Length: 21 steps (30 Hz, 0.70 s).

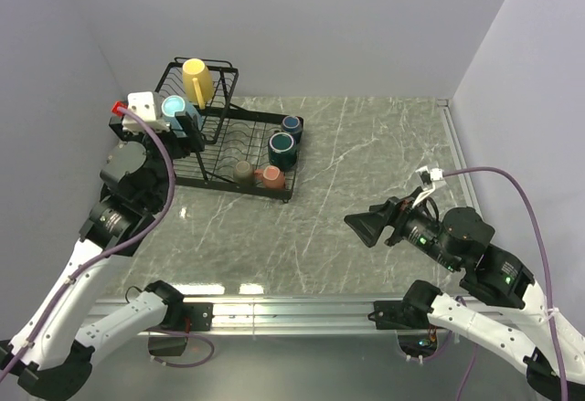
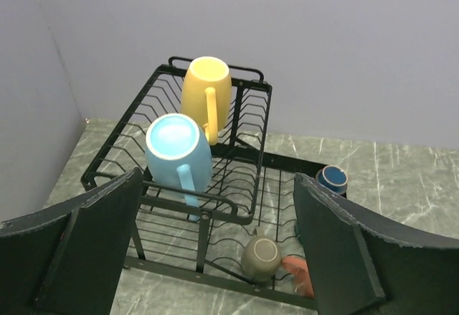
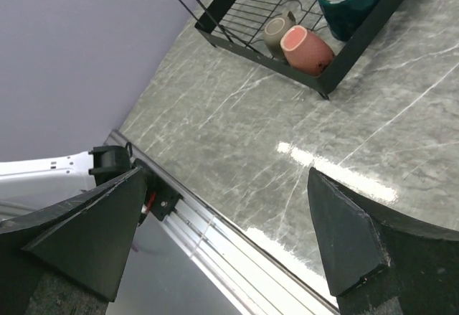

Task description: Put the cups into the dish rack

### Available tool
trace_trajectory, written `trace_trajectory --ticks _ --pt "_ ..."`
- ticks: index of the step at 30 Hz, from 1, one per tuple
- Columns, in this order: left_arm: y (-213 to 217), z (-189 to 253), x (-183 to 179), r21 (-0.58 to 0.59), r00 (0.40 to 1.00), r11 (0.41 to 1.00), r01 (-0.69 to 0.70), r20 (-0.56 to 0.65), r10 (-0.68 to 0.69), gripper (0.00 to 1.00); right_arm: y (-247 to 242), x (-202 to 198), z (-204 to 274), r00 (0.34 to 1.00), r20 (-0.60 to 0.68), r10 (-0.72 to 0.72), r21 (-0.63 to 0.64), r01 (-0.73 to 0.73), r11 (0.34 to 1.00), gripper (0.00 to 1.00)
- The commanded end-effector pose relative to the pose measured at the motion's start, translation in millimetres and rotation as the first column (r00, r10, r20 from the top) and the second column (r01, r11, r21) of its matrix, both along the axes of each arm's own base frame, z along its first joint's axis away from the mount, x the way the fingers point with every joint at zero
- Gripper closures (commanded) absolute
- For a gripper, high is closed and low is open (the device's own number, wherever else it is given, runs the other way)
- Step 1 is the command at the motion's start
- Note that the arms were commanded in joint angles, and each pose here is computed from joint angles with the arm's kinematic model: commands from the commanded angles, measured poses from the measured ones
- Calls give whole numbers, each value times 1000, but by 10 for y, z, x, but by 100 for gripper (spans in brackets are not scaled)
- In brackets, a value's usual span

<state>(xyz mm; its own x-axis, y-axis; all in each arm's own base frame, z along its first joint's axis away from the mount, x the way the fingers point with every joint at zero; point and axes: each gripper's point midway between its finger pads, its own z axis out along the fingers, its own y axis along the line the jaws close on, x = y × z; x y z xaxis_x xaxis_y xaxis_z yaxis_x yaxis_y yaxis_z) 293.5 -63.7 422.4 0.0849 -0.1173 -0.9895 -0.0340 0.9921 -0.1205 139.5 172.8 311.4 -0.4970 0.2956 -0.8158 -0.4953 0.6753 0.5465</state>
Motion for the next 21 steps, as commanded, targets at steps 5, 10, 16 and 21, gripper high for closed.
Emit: trace_trajectory --ticks 5,10,16,21 --pt "2 -120 -111 -42 999 999 30 -10 -30 8 46 16 -37 999 -39 -6 18 7 1000 0" --pt "-25 -328 -71 -48 998 999 25 -53 -28 8 14 -6 -42 999 -40 -16 47 17 999 0" --pt "-34 -646 -48 -76 993 997 2 -118 -11 8 -6 -19 -69 998 -54 -23 55 26 998 0" --pt "-80 -859 -64 -79 989 996 28 -141 -39 7 -23 -17 -94 997 -73 -37 58 41 997 0"
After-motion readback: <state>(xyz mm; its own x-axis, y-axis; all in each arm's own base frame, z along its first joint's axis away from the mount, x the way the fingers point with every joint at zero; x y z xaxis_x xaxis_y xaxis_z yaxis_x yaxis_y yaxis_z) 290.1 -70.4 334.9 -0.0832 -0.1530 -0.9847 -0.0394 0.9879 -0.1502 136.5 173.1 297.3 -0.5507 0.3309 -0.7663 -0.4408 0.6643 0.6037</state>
